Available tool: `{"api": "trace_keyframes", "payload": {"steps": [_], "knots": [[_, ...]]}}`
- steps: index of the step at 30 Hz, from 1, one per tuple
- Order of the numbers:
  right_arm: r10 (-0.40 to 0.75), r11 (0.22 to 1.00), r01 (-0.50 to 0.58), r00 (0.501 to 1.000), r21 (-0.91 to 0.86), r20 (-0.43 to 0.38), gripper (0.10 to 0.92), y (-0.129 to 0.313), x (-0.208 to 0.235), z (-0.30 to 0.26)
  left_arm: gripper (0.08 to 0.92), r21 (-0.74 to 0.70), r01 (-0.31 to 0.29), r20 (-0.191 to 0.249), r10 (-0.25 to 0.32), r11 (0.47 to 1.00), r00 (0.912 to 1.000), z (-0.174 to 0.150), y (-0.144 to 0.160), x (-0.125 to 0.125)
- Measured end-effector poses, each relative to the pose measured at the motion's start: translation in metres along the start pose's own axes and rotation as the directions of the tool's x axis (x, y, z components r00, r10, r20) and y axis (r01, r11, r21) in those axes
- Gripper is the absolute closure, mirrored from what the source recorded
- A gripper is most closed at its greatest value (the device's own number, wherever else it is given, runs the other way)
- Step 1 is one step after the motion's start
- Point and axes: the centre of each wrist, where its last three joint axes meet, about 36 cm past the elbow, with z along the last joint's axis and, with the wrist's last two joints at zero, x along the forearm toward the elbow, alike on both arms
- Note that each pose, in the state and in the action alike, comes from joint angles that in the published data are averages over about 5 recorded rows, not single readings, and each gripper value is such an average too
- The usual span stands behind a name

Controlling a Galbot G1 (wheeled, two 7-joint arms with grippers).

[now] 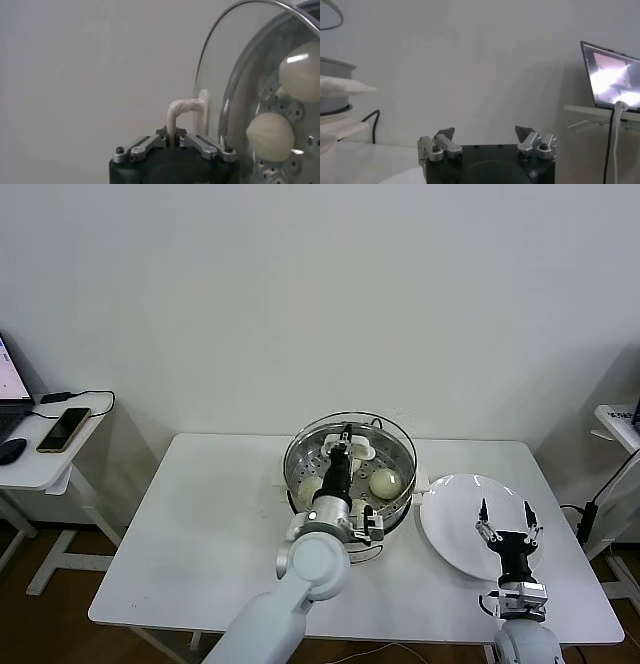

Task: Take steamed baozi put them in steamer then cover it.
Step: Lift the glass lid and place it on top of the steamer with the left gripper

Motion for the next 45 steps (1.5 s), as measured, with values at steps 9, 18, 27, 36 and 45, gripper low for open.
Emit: {"api": "trace_keyframes", "payload": {"steps": [9, 18, 27, 36, 45], "knots": [[0.005, 1.000, -0.005, 1.000, 0.000, -0.002, 0.200, 0.000, -0.002, 0.002, 0.809, -0.053, -0.010, -0.016, 0.009, 0.999, 0.9998, -0.012, -0.010, -0.007], [0.006, 1.000, -0.006, 1.000, 0.001, -0.006, 0.200, -0.001, -0.002, 0.004, 0.809, -0.096, -0.031, -0.033, 0.028, 0.995, 0.9991, -0.015, -0.025, -0.013], [0.006, 1.000, -0.006, 1.000, 0.000, -0.004, 0.200, 0.000, -0.005, 0.004, 0.809, -0.116, -0.038, -0.041, 0.034, 0.993, 0.9986, -0.015, -0.031, -0.018], [0.006, 1.000, -0.006, 1.000, 0.002, -0.003, 0.200, -0.001, -0.006, 0.004, 0.809, -0.128, -0.040, -0.043, 0.035, 0.991, 0.9985, -0.015, -0.034, -0.021], [0.006, 1.000, -0.006, 1.000, 0.002, -0.001, 0.200, -0.001, -0.008, 0.004, 0.809, -0.139, -0.043, -0.050, 0.037, 0.989, 0.9981, -0.014, -0.038, -0.021]]}}
